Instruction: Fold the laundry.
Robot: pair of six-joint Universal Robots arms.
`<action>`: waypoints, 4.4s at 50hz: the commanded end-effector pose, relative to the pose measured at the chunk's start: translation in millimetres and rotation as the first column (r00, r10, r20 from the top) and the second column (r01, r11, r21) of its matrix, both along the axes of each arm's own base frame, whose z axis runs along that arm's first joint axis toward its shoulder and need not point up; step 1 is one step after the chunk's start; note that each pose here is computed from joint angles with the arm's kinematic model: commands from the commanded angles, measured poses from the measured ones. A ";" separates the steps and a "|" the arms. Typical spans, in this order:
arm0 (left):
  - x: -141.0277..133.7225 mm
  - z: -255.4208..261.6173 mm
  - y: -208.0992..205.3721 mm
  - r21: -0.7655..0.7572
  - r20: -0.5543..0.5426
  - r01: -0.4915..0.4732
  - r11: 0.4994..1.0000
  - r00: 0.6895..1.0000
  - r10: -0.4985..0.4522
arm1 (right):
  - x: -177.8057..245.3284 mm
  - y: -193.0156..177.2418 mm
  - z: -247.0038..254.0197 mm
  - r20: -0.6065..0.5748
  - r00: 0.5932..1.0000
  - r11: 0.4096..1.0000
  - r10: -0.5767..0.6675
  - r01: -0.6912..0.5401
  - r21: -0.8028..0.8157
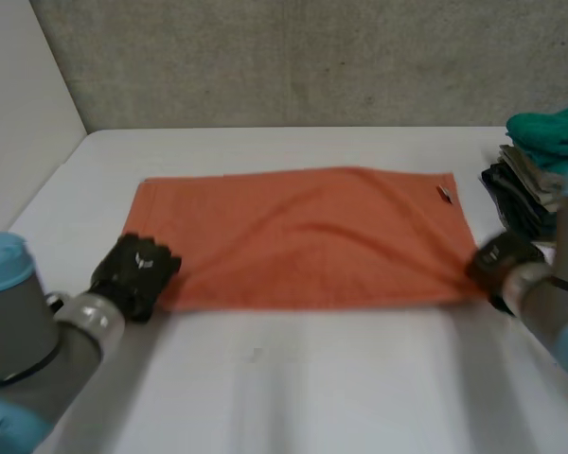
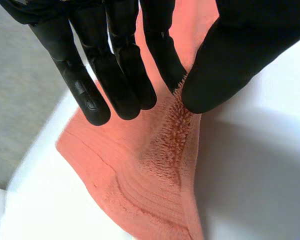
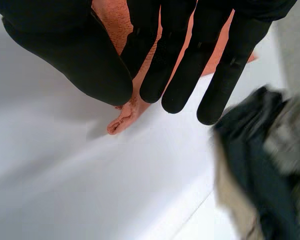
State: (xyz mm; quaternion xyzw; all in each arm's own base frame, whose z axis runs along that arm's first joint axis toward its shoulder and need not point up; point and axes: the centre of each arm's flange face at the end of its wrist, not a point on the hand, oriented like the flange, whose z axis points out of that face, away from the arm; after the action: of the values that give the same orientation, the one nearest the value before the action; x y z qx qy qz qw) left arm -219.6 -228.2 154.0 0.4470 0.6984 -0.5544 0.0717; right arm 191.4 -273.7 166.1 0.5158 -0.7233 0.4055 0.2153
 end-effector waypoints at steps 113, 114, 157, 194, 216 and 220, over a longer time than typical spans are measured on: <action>-37.6 49.8 -29.7 -0.050 -0.609 0.045 0.998 0.791 -0.066 | -173.1 -109.3 -2.4 0.111 0.916 0.878 -0.387 0.402 -0.261; -37.5 52.0 -29.0 -0.052 -0.612 0.046 0.998 0.788 -0.069 | -173.4 -109.4 -1.8 0.093 0.919 0.880 -0.383 0.393 -0.267; -33.9 83.6 -43.1 -0.156 -0.633 -0.022 0.987 0.770 -0.083 | 189.2 47.2 7.2 0.515 0.678 0.846 0.524 -0.347 -0.404; -79.5 67.7 -20.2 -0.130 -0.568 -0.022 0.991 0.821 -0.057 | 134.5 18.0 33.3 0.437 0.793 0.863 0.426 -0.211 -0.458; -64.4 83.9 -44.5 -0.158 -0.611 -0.113 0.981 0.792 -0.007 | 160.8 28.6 46.6 0.872 0.433 0.972 0.227 -0.153 -0.177; -89.7 86.7 -38.7 -0.136 -0.658 -0.050 0.989 0.752 -0.053 | 129.3 8.6 61.9 0.885 0.451 0.993 0.119 -0.053 -0.106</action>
State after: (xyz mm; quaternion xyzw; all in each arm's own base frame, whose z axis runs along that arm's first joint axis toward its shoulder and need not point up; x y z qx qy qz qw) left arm -280.3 -270.2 232.6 0.2183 0.6489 -0.7227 -0.0949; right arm 362.6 -238.0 198.2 0.3365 -0.6454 0.6536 -0.2076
